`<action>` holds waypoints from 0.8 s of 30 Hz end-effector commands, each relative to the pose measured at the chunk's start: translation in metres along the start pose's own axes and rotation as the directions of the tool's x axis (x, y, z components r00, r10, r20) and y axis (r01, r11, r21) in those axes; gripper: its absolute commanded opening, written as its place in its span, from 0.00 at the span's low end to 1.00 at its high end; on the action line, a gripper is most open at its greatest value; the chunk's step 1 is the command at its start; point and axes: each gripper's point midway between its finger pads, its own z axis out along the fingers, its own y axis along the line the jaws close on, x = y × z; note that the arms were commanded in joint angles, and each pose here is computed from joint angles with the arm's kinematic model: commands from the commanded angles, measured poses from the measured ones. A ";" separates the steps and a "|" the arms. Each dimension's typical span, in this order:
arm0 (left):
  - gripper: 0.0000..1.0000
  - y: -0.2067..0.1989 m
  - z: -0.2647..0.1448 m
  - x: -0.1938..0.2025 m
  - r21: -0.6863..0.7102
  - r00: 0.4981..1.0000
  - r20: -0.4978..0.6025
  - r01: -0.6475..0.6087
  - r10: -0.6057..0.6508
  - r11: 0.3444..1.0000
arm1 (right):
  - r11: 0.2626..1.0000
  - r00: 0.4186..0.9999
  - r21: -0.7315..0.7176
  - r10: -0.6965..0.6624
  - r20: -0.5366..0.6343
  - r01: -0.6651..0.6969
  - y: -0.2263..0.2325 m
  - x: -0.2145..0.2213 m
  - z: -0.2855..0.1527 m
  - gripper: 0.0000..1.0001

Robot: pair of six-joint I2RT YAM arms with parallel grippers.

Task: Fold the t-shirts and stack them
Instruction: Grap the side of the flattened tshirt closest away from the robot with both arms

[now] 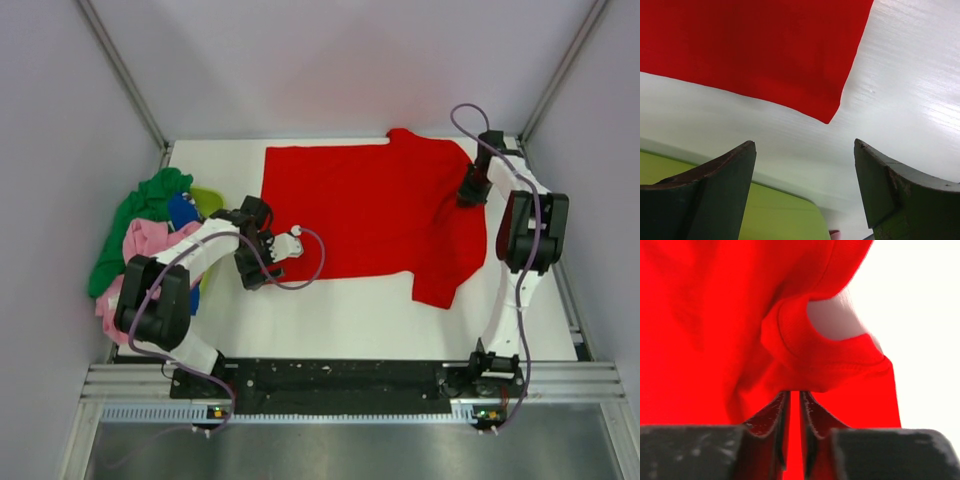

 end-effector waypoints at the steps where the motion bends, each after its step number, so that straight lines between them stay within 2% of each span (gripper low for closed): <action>1: 0.83 0.001 0.002 -0.013 0.012 0.998 0.063 -0.022 0.021 1.000 | 0.998 0.994 0.004 -0.068 0.090 0.067 0.003 -0.016 -0.070 0.25; 2: 0.83 -0.001 0.003 -0.016 0.028 0.997 0.070 -0.024 0.022 0.999 | 0.997 0.991 0.014 -0.071 0.115 0.070 0.000 -0.012 -0.088 0.36; 4: 0.83 -0.005 0.004 -0.019 0.056 0.997 0.080 -0.023 0.018 0.998 | 0.997 0.989 0.019 -0.072 0.129 0.070 -0.005 0.011 -0.112 0.50; 7: 0.83 -0.017 0.004 -0.025 0.097 0.995 0.099 -0.040 0.031 0.995 | 0.998 0.990 -0.010 -0.057 0.129 0.059 -0.010 0.055 -0.141 0.53; 11: 0.83 -0.033 0.014 -0.024 0.108 0.993 0.094 -0.082 0.072 0.991 | 0.999 0.999 0.003 -0.040 0.027 0.040 -0.028 0.128 -0.146 0.54; 16: 0.79 -0.023 0.035 -0.010 0.053 0.998 0.024 -0.060 0.059 0.997 | 1.000 0.994 0.013 0.015 -0.106 -0.013 -0.039 0.202 -0.142 0.54; 20: 0.67 -0.021 0.044 -0.008 0.043 0.999 0.008 -0.043 0.042 0.998 | 0.998 0.979 -0.026 0.058 -0.193 -0.064 -0.033 0.241 -0.130 0.55; 21: 0.61 -0.021 0.045 -0.008 0.040 0.999 0.010 -0.040 0.039 0.998 | 0.996 0.975 -0.042 0.064 -0.215 -0.074 -0.032 0.250 -0.125 0.55; 23: 0.42 -0.021 0.044 -0.009 0.035 0.999 0.018 -0.039 0.039 0.999 | 0.991 0.970 -0.085 0.082 -0.230 -0.104 -0.024 0.257 -0.118 0.55; 24: 0.36 -0.021 0.044 -0.009 0.033 0.999 0.020 -0.040 0.039 0.999 | 0.988 0.968 -0.099 0.090 -0.235 -0.115 -0.022 0.260 -0.114 0.54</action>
